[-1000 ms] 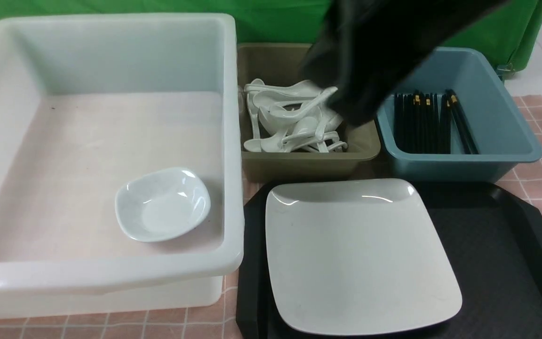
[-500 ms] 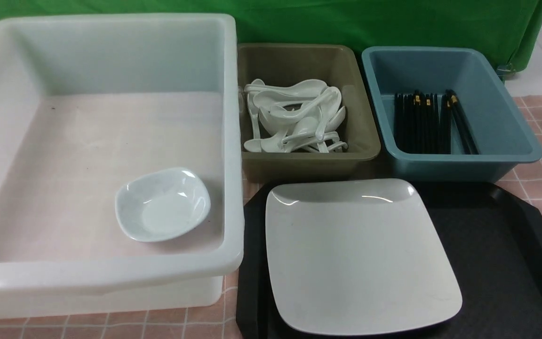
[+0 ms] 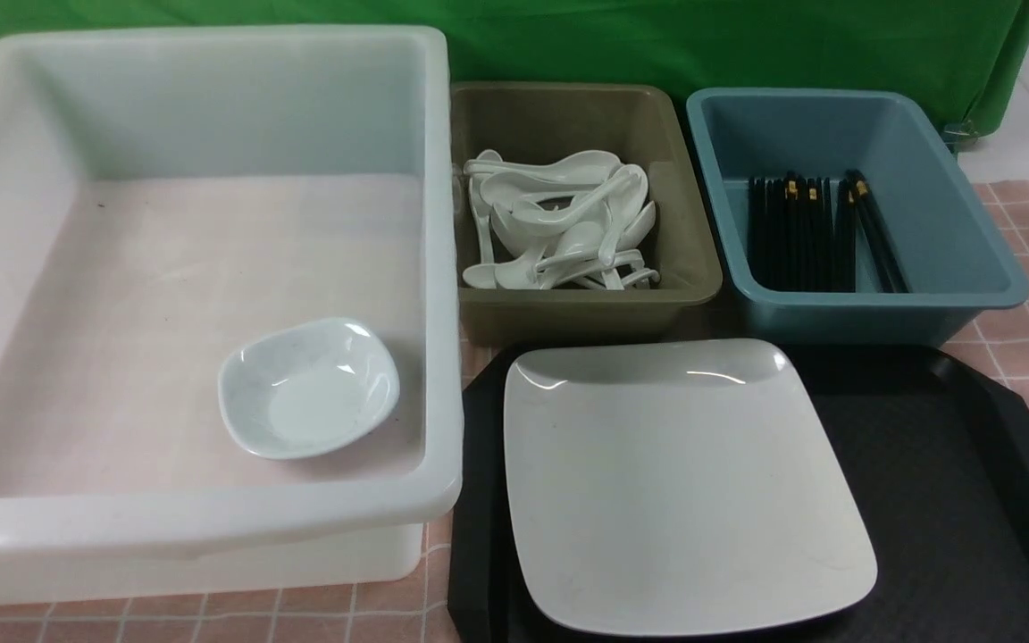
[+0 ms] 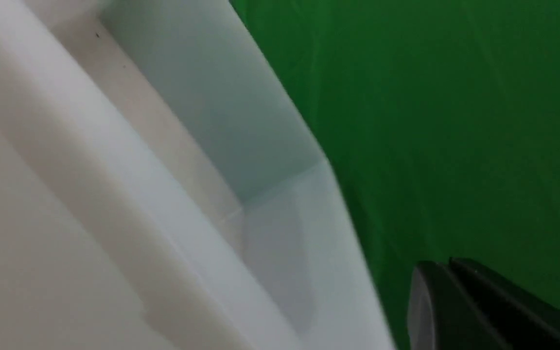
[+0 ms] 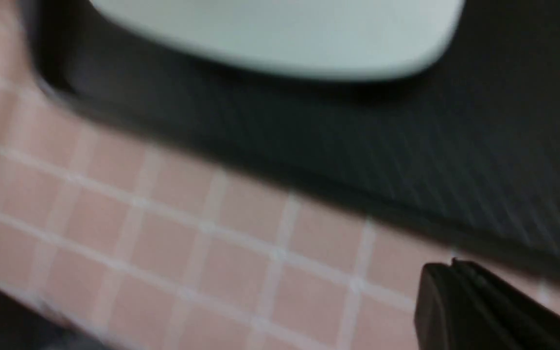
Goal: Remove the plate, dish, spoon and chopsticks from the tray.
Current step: Use the left arm to grab a plate from the dinner plate
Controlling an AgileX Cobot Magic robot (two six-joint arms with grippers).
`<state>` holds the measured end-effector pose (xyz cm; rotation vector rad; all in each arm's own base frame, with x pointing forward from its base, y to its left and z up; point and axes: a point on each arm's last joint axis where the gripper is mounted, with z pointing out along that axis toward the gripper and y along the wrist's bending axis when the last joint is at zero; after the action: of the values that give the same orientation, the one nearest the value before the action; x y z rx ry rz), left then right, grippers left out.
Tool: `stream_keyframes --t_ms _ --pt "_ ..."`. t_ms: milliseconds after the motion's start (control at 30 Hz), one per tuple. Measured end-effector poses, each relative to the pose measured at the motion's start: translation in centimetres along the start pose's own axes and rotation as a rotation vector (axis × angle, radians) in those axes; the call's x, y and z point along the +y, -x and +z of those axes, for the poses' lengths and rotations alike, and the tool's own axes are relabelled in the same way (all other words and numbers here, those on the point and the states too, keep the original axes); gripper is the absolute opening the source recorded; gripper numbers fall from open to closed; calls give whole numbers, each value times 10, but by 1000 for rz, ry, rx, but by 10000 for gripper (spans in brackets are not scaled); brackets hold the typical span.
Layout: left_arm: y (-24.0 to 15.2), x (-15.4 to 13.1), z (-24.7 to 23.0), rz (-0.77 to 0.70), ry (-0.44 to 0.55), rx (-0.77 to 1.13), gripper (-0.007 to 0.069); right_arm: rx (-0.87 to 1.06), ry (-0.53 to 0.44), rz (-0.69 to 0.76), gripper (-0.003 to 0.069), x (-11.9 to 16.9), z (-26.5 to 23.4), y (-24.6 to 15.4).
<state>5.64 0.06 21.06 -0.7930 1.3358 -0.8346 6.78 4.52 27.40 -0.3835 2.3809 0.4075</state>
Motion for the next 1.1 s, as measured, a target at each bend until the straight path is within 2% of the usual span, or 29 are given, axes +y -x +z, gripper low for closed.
stream_keyframes --t_ms 100,200,233,300,400,433,467,500,533,567,600,667,800,867,1033,1100 --pt "8 -3 0 -145 -43 -85 5 -308 109 -12 30 5 -19 9" --pt "9 -9 -1 -179 -52 -69 5 -457 138 -57 30 6 -32 12" --pt "10 -18 -2 -164 -55 -21 5 -489 141 -76 30 6 -36 13" --pt "14 -36 -6 -124 -70 28 5 -503 140 -97 30 6 -40 13" --pt "31 -88 -11 36 -67 160 5 -507 130 -144 30 7 -47 16" --pt "35 -102 -9 93 -49 233 5 -511 123 -165 30 8 -50 17" --pt "36 -113 -3 165 24 300 5 -514 115 -188 30 8 -54 19" --pt "40 -127 0 215 9 407 5 -513 109 -200 30 8 -56 19" --pt "38 -128 3 236 57 424 5 -516 107 -205 30 8 -58 20" --pt "40 -148 15 323 62 618 5 -508 91 -224 30 7 -61 21" --pt "38 -146 19 333 77 647 5 -504 89 -226 30 7 -61 21" --pt "38 -164 40 419 65 864 5 -489 63 -241 30 5 -63 20" --pt "32 -171 82 382 65 1081 5 -436 6 -218 30 -1 -61 17" --pt "17 -165 110 313 45 1205 5 -395 -67 -204 30 -8 -59 14" --pt "-25 -172 117 289 -5 1402 5 -376 -130 -208 30 -13 -59 13" --pt "-56 -174 112 327 58 1503 5 -376 -152 -219 30 -15 -59 14"
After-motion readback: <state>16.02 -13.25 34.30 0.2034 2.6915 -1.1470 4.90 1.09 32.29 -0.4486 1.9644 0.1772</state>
